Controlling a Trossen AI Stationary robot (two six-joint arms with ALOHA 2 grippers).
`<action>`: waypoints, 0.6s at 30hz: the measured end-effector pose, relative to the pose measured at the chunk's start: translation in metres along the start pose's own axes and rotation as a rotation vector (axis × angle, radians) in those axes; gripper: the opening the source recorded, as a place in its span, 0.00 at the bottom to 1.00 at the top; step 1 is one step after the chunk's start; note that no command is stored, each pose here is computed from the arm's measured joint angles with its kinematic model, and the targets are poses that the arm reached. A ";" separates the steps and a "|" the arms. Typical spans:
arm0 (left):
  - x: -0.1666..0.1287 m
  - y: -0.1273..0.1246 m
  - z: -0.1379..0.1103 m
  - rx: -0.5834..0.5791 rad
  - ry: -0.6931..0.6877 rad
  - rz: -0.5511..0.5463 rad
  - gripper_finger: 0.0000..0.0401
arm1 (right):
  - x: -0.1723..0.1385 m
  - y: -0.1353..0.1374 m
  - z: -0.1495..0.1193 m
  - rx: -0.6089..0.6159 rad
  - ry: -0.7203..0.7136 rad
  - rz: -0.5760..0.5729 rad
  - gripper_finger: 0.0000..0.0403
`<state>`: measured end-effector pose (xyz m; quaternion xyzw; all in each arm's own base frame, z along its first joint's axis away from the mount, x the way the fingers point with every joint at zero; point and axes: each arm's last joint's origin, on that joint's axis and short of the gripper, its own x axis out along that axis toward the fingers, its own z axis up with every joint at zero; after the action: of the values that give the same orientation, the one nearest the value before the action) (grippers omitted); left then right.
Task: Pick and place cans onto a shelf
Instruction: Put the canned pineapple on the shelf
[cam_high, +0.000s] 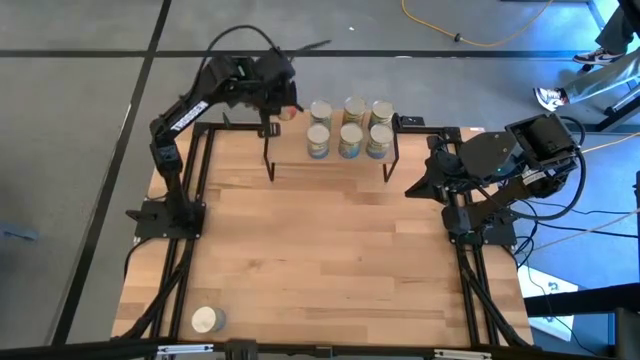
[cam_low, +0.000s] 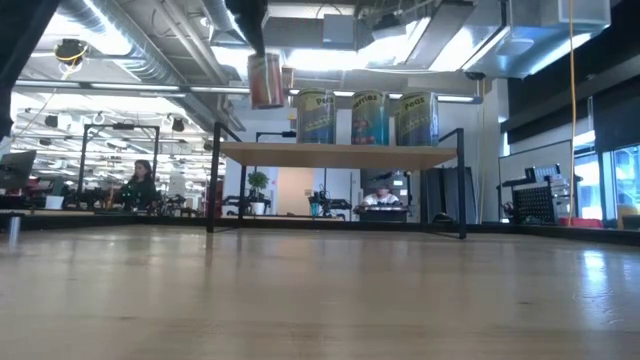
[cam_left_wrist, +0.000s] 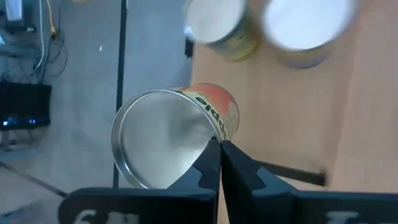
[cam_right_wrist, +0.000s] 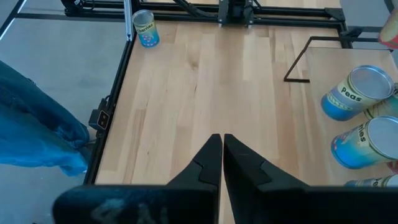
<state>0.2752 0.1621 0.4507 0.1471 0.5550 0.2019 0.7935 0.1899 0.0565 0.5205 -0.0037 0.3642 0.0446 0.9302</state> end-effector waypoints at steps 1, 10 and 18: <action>0.004 0.005 -0.001 0.001 0.004 -0.001 0.00 | 0.000 0.000 0.000 0.000 0.000 0.000 0.05; 0.051 0.026 -0.003 0.019 0.056 -0.112 0.00 | 0.000 0.000 0.000 -0.025 0.000 0.000 0.05; 0.080 0.024 0.006 0.062 0.081 -0.158 0.00 | 0.000 0.000 0.000 -0.024 0.000 0.000 0.05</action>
<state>0.3015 0.2213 0.3982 0.1191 0.6024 0.1273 0.7789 0.1899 0.0565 0.5205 -0.0152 0.3636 0.0489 0.9301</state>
